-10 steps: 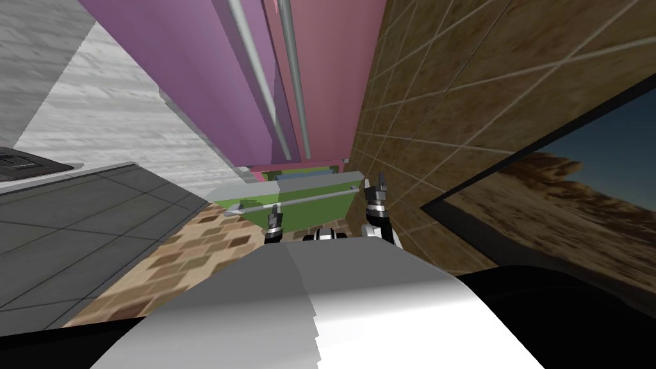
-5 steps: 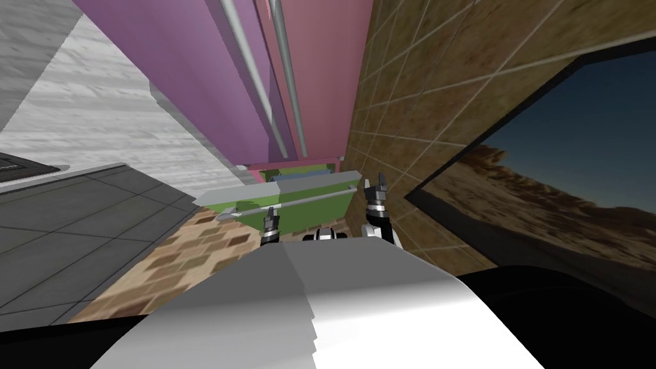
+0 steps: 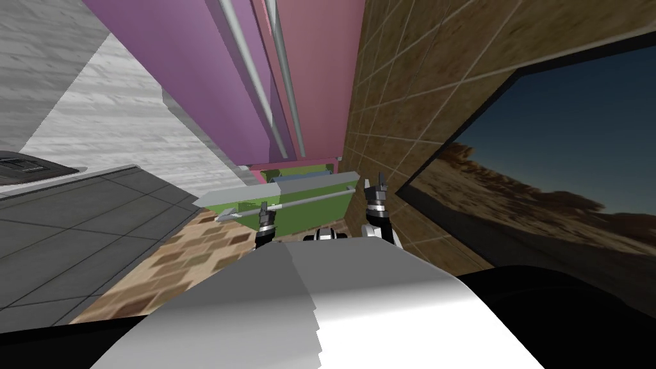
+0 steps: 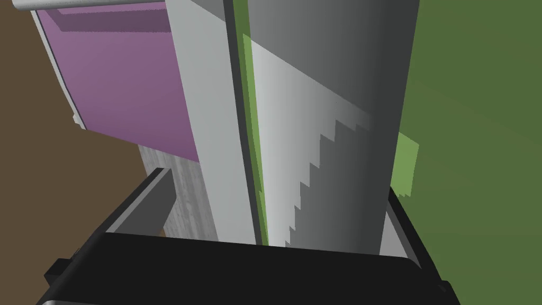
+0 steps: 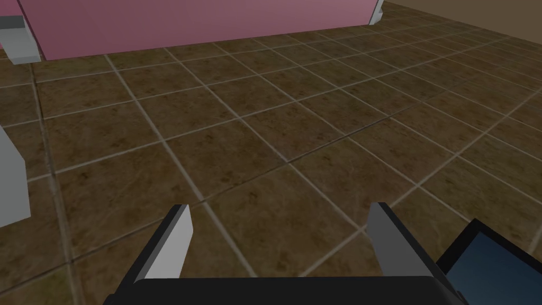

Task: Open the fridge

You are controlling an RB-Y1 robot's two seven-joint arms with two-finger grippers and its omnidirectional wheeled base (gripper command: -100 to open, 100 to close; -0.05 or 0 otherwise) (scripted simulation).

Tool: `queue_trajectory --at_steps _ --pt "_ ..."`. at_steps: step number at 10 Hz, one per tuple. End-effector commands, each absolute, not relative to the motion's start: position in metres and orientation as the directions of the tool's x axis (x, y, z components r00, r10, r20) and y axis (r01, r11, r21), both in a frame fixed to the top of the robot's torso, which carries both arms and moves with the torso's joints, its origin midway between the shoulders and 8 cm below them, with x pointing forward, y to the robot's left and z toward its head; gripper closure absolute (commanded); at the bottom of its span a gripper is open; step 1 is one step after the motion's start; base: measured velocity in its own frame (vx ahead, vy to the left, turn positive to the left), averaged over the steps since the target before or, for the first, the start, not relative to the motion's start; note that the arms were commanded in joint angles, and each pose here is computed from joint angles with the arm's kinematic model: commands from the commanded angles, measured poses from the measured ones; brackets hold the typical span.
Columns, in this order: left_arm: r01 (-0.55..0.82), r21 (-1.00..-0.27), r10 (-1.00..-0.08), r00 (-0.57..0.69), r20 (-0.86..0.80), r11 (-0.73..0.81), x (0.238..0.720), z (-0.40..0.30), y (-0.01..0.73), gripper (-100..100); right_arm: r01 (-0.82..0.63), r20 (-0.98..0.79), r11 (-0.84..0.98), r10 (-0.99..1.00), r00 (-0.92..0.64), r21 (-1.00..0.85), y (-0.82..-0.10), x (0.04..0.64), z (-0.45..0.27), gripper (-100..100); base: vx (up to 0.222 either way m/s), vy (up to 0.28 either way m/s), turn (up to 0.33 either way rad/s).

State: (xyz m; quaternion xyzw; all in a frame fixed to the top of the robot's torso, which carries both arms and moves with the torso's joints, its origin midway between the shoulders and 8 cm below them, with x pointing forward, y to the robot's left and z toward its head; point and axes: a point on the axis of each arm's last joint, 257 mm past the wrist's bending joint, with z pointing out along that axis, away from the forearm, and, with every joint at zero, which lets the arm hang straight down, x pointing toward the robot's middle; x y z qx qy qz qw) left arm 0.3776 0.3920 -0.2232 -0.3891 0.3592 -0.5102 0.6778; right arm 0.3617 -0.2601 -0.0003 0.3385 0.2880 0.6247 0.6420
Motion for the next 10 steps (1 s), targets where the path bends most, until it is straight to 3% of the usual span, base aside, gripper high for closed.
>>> queue_trajectory --at_steps 1,4,5,10 --pt "0.412 -0.895 -0.972 0.219 -0.086 0.172 0.390 -0.210 0.401 -100 -0.607 0.053 -0.010 0.997 0.054 0.794 -0.260 0.362 0.000 0 -0.032 -0.034 0.000" --pt "0.398 -0.903 -0.972 0.218 -0.082 0.165 0.392 -0.209 0.406 -100 -0.607 0.053 -0.010 0.997 0.054 0.794 -0.260 0.362 0.000 0 -0.034 -0.036 0.005" --pt "0.389 -0.907 -0.972 0.220 -0.080 0.163 0.393 -0.212 0.407 0 -0.607 0.053 -0.010 0.997 0.054 0.795 -0.260 0.362 0.000 0 0.000 0.000 0.000" --pt "0.370 -0.915 -0.972 0.222 -0.078 0.158 0.391 -0.220 0.408 0 -0.607 0.053 -0.010 0.997 0.054 0.795 -0.260 0.362 0.000 0 0.000 0.000 0.000"
